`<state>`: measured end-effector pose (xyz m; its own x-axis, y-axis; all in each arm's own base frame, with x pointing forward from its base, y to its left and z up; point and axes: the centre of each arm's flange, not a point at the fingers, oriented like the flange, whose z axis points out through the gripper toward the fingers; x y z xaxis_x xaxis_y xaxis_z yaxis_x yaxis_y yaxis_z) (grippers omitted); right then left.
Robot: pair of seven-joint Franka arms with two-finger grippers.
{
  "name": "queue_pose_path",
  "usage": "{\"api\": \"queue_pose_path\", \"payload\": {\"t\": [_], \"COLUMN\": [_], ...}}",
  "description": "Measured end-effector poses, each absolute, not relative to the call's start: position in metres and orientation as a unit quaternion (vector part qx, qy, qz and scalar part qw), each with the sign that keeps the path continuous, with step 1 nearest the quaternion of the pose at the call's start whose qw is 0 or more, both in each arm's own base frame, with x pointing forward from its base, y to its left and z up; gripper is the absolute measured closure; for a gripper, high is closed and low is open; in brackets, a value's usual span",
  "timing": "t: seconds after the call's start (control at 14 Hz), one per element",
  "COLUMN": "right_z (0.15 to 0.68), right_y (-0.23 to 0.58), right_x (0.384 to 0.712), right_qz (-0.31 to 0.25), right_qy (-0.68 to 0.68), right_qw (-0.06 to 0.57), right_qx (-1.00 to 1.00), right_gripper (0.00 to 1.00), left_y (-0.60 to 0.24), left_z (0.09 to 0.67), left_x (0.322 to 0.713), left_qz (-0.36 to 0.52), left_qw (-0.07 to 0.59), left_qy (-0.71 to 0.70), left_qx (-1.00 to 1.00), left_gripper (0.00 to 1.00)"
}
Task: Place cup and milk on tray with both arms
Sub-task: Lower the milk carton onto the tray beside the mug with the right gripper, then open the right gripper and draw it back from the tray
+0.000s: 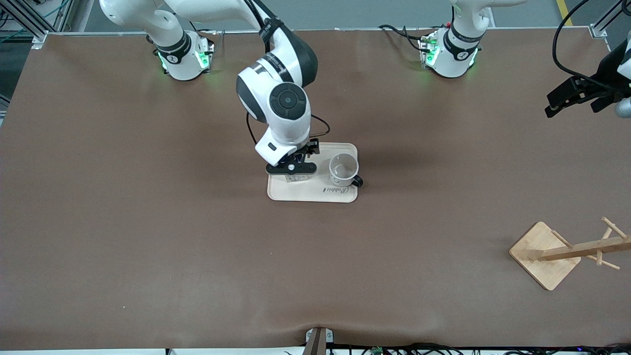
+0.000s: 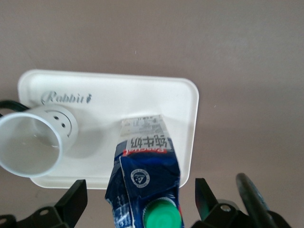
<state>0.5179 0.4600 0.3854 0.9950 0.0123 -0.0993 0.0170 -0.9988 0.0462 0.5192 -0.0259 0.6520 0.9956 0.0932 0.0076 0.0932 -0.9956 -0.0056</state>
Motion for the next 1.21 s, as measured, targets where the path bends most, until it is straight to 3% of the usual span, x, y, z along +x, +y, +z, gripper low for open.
{"api": "queue_pose_path", "payload": {"t": [0.29, 0.5, 0.71, 1.21], "right_z": [0.438, 0.506, 0.565, 0.649], "right_y": [0.403, 0.320, 0.230, 0.128], "right_x": [0.564, 0.597, 0.621, 0.606], "right_qz": [-0.038, -0.068, -0.062, -0.028], "right_qy": [0.022, -0.013, -0.071, -0.143], "right_qw": [0.022, 0.036, 0.026, 0.005], "right_qx": [0.999, 0.997, 0.995, 0.989], "right_gripper": [0.00, 0.00, 0.00, 0.00], "left_y": [-0.037, -0.035, -0.034, -0.020], "left_z": [0.645, 0.644, 0.641, 0.639], "left_x": [0.519, 0.519, 0.520, 0.522], "left_qz": [0.000, 0.002, 0.004, 0.005], "left_qw": [0.003, 0.004, 0.004, 0.003], "left_qy": [-0.037, -0.039, -0.039, -0.051], "left_qx": [-0.999, -0.999, -0.999, -0.999], "left_gripper": [0.00, 0.00, 0.00, 0.00]}}
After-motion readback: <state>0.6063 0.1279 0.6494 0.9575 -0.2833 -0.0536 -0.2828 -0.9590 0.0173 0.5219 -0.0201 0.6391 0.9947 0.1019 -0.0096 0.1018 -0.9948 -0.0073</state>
